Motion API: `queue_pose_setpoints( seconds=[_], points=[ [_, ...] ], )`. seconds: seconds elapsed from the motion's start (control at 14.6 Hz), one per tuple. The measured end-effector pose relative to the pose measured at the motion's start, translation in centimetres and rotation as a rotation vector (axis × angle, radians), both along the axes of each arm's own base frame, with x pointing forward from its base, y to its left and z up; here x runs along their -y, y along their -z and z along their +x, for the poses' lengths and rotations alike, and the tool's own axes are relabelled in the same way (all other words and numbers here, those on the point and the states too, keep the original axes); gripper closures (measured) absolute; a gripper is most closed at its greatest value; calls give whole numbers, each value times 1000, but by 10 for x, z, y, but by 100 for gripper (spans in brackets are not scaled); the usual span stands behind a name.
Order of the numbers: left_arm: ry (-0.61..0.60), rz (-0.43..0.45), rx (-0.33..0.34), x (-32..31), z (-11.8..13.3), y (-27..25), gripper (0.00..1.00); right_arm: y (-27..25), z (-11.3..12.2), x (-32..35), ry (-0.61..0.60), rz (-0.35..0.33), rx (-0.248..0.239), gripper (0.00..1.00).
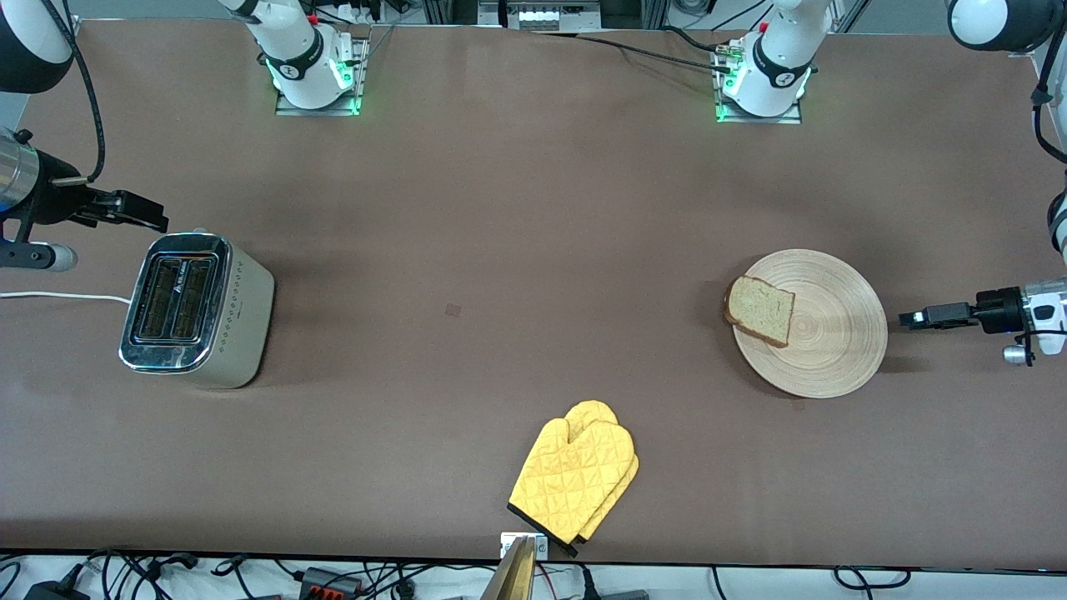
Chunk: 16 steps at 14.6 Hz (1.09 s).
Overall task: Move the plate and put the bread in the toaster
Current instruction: 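Lower the left gripper to the wooden plate's rim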
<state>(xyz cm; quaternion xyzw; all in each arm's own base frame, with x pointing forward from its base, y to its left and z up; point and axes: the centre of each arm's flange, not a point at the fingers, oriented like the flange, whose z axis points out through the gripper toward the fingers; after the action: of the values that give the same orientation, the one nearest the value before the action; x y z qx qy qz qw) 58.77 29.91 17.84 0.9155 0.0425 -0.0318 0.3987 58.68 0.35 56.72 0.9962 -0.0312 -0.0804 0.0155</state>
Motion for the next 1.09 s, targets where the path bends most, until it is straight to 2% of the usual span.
queue_pose_setpoints(
  seconds=[0.2,0.34,0.41,0.48,0.61,0.75,0.82,1.02,1.09],
  points=[
    [-5,-15,-4,0,-2,12,3,0,0,0,0,0,0,0],
    [-4,-24,-13,2,-4,22,17,0,0,0,0,0,0,0],
    [0,-30,-16,3,-4,26,18,0,0,0,0,0,0,0],
    [5,-35,-18,6,-4,30,25,0,0,0,0,0,0,0],
    [35,-45,0,11,-4,37,49,0,0,0,0,0,0,0],
    [69,-53,29,14,-5,43,65,0,0,0,0,0,0,0],
    [81,-57,37,15,-5,47,66,0,0,0,0,0,0,0],
    [96,-98,59,17,-6,44,87,0,0,0,0,0,0,0],
    [94,-103,62,17,-6,43,88,0,0,0,0,0,0,0]
  ],
)
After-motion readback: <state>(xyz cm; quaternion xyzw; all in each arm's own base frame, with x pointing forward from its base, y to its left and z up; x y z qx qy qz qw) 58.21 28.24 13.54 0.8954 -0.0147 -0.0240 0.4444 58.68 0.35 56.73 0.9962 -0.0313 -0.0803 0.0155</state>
